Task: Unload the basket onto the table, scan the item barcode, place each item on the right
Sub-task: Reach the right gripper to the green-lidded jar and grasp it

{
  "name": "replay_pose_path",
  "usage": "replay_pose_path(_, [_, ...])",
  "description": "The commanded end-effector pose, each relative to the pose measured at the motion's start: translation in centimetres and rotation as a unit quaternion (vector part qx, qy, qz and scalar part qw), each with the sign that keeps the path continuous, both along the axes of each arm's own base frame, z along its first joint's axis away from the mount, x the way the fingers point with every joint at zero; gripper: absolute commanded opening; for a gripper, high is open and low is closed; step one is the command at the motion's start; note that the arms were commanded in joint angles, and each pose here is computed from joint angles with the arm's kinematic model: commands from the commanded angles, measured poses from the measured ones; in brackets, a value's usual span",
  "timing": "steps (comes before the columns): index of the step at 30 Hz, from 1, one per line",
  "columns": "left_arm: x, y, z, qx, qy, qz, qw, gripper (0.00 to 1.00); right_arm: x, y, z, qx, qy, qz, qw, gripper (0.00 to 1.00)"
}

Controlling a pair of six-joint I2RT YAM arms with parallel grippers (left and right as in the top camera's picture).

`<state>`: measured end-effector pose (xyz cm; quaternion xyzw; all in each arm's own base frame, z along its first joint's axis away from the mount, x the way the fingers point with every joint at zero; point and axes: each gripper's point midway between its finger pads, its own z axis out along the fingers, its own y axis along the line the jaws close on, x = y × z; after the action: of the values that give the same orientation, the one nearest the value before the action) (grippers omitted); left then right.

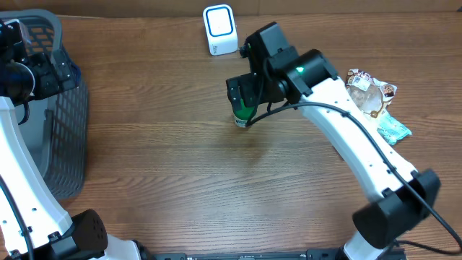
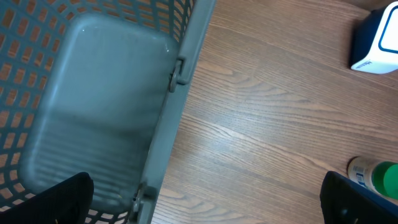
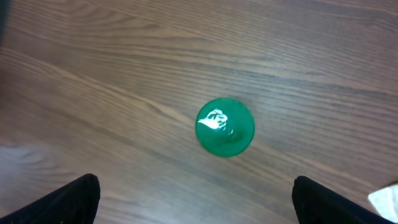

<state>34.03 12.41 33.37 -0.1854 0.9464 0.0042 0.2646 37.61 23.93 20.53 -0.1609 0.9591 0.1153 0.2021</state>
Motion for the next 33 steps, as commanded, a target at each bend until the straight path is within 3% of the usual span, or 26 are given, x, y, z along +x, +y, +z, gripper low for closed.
replay_pose_path(1, [0.2, -0.1, 0.0, 0.003, 0.001, -0.010, 1.000, 1.00, 1.1, -0.4, -3.7, -0.062, 0.013, 0.031, 0.998, 1.00])
replay_pose_path(13, [0.2, -0.1, 0.0, 0.003, 0.001, -0.010, 1.000, 1.00, 2.6, 0.5, -10.2, -0.090, 0.052, 0.051, 0.993, 1.00])
replay_pose_path(26, [0.2, -0.1, 0.0, 0.003, 0.001, -0.010, 1.000, 1.00, 2.3, 0.5, -12.2, -0.093, 0.064, 0.053, 0.992, 1.00])
replay_pose_path(33, [0.2, -0.1, 0.0, 0.003, 0.001, -0.010, 1.000, 1.00, 2.8, 0.8, -12.1, -0.086, 0.052, 0.051, 0.994, 0.93])
